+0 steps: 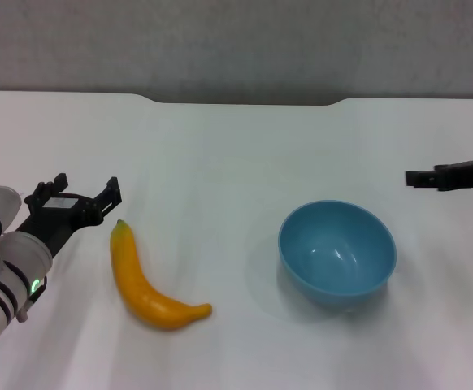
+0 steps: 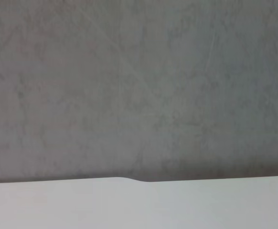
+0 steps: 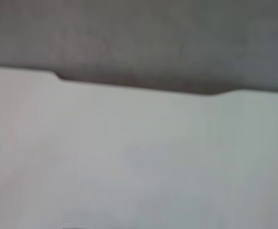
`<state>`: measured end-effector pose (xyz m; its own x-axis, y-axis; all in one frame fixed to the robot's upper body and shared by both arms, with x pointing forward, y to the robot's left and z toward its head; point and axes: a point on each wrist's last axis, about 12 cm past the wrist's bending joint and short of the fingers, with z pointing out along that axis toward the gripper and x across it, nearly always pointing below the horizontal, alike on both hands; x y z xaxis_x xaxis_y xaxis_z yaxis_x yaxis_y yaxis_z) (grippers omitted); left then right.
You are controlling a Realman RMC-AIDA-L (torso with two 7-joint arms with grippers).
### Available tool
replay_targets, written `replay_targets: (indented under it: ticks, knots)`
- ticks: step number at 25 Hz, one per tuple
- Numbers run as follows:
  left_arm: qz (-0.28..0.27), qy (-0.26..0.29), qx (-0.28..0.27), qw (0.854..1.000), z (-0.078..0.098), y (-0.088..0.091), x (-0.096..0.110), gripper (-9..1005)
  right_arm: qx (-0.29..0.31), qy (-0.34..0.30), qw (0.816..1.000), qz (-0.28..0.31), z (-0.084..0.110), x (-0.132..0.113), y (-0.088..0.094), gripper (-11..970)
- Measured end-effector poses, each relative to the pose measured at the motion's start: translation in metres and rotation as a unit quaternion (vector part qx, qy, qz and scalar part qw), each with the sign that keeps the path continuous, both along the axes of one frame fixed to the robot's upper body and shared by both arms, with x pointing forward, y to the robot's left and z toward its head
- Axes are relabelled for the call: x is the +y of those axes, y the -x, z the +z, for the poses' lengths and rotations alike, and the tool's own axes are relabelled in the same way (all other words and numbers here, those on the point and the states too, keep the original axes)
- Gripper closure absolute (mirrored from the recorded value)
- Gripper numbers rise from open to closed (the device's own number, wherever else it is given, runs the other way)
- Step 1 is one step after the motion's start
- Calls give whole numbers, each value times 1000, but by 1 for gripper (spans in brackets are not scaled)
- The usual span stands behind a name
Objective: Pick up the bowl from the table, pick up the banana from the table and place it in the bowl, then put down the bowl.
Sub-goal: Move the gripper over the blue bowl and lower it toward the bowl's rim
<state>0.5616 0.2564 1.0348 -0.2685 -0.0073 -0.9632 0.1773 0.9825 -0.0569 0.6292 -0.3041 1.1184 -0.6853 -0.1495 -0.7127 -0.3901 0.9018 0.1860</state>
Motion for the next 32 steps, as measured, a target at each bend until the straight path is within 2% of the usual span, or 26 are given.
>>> replay_targets:
  ticks: [7,12,20,32]
  knots:
    - [-2,1,-2,1000,1,-1,-2,104,75,59,995,-2,4,27,-20,377]
    - [-3,4,-3,1000,2,-2,-5,104,100,55,993,15,-1,41,-23,377]
    - [-6,5,-6,1000,3,-5,-8,104,142,30,989,30,-19,60,-16,377]
    - [-7,5,-6,1000,4,-5,-9,104,163,27,986,28,-32,59,-8,378]
